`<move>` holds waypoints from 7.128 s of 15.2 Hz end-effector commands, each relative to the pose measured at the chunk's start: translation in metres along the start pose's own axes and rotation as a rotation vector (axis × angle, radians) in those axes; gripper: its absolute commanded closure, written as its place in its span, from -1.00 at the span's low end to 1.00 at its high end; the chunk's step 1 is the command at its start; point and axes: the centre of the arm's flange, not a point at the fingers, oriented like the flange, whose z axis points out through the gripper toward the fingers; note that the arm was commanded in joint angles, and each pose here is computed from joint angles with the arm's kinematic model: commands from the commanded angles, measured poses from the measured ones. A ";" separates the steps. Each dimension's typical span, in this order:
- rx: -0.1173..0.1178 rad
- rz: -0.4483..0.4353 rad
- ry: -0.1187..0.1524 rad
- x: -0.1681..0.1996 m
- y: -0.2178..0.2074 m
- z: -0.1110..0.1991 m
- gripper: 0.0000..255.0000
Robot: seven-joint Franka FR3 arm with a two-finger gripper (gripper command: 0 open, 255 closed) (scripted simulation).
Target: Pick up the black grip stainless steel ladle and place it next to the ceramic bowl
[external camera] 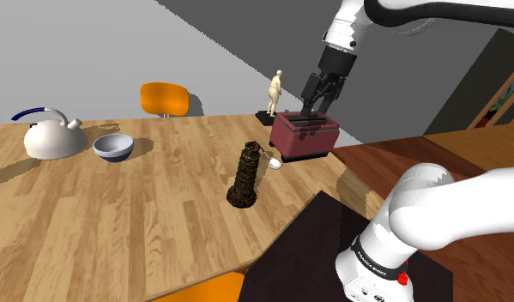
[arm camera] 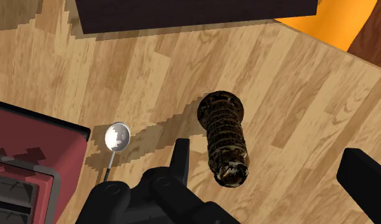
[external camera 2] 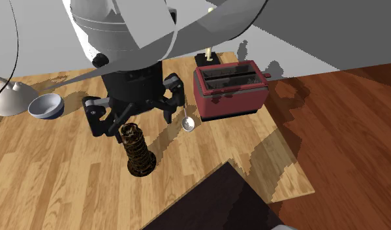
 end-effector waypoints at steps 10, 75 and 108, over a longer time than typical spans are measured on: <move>0.001 0.076 -0.006 0.073 0.053 0.078 -1.00; 0.002 0.340 -0.026 0.288 0.270 0.352 1.00; 0.002 0.340 -0.026 0.336 0.094 0.269 1.00</move>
